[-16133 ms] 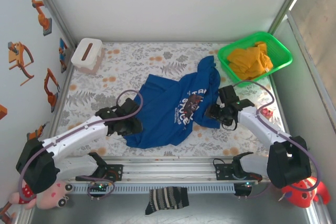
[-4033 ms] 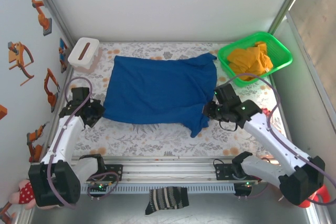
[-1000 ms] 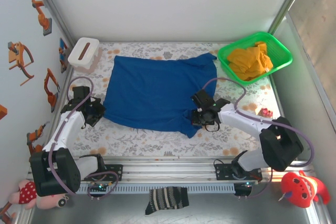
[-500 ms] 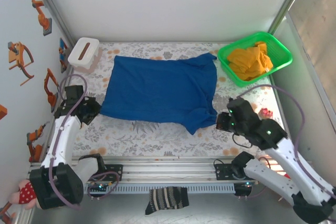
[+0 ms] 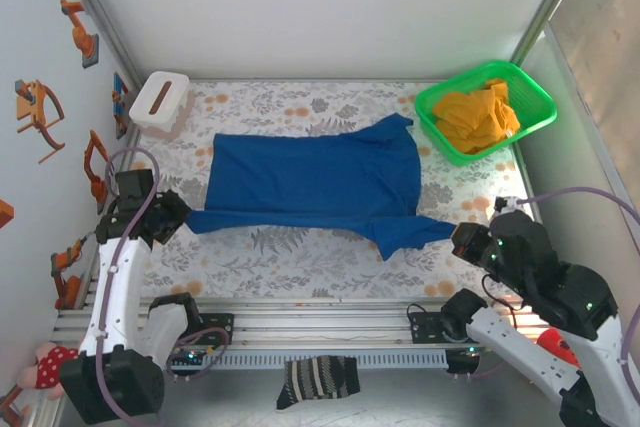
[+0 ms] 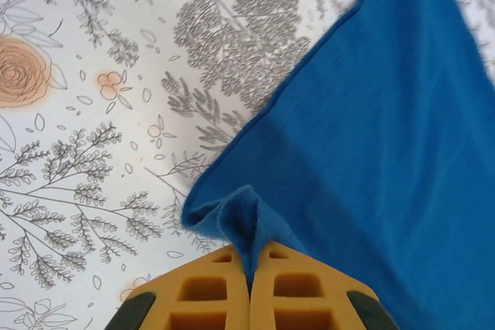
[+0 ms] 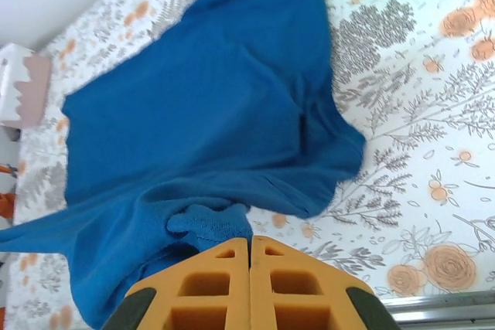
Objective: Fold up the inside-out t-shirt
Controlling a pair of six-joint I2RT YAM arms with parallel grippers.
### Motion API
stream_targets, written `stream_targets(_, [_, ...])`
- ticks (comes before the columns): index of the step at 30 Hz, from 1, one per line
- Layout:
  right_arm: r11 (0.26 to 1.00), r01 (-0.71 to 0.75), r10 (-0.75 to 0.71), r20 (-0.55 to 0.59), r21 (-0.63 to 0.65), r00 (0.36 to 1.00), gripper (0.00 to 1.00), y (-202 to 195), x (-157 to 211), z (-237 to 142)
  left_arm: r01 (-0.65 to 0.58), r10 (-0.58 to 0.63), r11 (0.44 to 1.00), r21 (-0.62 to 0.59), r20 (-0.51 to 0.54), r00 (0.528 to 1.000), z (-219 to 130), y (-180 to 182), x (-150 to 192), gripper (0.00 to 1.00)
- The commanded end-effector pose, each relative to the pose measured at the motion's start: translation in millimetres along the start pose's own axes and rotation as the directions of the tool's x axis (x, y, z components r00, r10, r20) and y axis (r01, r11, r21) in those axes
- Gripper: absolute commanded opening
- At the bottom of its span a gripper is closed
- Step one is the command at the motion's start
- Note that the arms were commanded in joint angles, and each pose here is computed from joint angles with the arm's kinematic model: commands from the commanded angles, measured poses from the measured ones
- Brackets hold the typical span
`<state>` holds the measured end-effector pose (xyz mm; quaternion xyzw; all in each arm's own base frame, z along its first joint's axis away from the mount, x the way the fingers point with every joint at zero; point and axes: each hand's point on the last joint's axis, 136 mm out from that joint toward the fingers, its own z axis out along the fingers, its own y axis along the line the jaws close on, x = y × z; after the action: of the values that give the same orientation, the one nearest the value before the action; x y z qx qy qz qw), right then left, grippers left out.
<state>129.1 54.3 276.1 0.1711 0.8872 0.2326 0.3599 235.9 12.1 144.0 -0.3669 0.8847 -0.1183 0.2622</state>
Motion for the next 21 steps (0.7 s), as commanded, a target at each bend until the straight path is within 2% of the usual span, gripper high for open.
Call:
stream_targets(1, [0.999, 0.032, -0.033, 0.018, 0.02, 0.999, 0.0, 10.3, -12.8, 0.5, 0.003, -0.004, 1.0, 0.023, 0.043, 0.999, -11.7, -10.7, -16.0, 0.0])
stream_targets(6, [0.998, 0.061, -0.061, -0.017, 0.006, 0.998, 0.0, 26.6, -11.6, 19.1, -0.014, 0.013, 0.999, 0.034, 0.024, 1.0, -8.2, -19.0, -20.7, 0.0])
stream_targets(12, [0.996, 0.067, -0.066, -0.031, 0.054, 0.997, 0.0, 16.2, -4.5, 32.9, -0.031, 0.032, 0.998, 0.057, -0.014, 0.999, 0.2, -24.1, -16.6, 0.0])
stream_targets(21, [0.971, 0.133, -0.121, -0.073, 0.196, 0.99, 0.0, 2.5, 3.3, 82.2, -0.048, 0.058, 0.996, 0.081, -0.13, 0.99, 48.1, -41.0, -18.3, 0.0])
